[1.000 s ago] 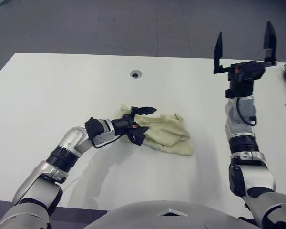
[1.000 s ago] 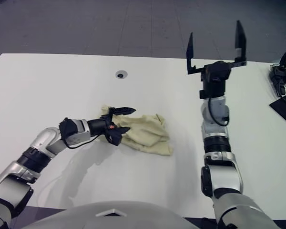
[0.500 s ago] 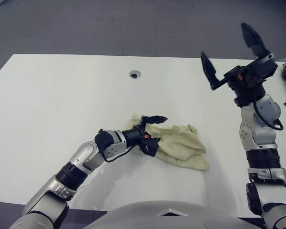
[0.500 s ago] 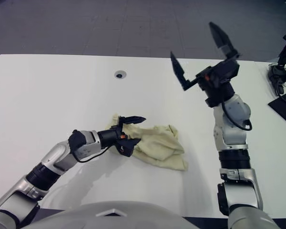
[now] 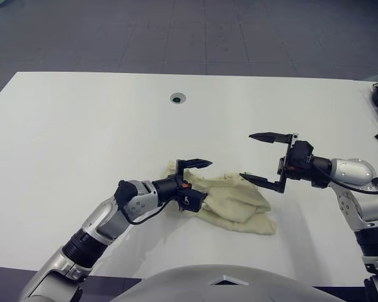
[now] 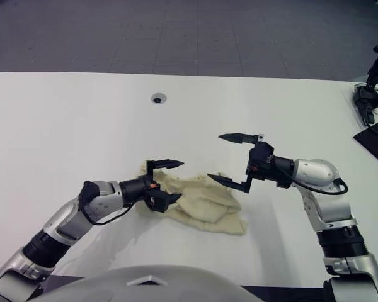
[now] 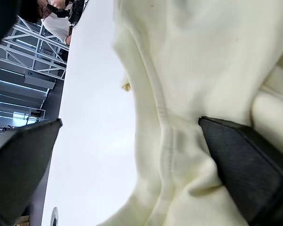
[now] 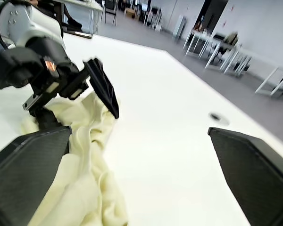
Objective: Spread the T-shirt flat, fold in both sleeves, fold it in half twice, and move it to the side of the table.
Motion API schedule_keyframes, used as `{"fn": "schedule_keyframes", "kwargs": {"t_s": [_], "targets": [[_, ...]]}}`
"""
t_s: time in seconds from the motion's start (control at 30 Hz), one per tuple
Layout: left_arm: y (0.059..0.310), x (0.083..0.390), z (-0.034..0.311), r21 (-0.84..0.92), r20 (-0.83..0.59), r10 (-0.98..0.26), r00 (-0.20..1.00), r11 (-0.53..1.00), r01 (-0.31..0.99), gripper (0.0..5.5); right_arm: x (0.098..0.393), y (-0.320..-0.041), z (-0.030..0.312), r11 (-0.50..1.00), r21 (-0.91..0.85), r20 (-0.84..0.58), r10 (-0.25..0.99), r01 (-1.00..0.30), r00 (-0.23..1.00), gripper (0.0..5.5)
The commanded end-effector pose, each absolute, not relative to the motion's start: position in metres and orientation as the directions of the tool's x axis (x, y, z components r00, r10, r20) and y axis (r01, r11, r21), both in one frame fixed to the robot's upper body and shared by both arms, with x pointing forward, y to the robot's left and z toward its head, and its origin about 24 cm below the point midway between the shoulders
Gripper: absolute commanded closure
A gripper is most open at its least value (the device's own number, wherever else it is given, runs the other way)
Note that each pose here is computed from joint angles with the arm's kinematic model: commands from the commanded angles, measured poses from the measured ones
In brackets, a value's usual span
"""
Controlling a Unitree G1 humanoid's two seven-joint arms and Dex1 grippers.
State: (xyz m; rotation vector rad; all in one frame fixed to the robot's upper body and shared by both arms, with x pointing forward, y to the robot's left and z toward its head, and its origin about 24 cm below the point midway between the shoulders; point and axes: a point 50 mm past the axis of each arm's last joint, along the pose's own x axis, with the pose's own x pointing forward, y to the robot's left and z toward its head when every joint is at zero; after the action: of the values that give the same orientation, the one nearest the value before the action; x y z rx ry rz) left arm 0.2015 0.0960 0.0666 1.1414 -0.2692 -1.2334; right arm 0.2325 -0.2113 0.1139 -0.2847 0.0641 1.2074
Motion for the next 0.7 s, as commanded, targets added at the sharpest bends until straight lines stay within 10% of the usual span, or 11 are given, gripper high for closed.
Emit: {"fn": "schedule_keyframes", "kwargs": {"t_s": [0.03,0.23,0.7], "targets": [[0.115,0.201,0.065,0.76,-0.45,-0.796,0.405,-0.102,0.642,0.1,0.223,-0.206,0.117,0.293,-0.12,-0.245,0.917,-0.948,0.315,0.14],[0.126,0.216,0.093,0.814,-0.317,-0.808,0.497,0.037,0.579,0.1,0.217,-0.204,0.104,0.275,-0.079,-0.302,0.909,-0.958,0.286,0.14],[0.133,0.21,0.134,0.803,-0.134,-0.873,0.469,0.182,0.568,0.1,0.215,-0.184,0.087,0.231,-0.116,-0.382,0.887,-0.966,0.259,2.43]]}}
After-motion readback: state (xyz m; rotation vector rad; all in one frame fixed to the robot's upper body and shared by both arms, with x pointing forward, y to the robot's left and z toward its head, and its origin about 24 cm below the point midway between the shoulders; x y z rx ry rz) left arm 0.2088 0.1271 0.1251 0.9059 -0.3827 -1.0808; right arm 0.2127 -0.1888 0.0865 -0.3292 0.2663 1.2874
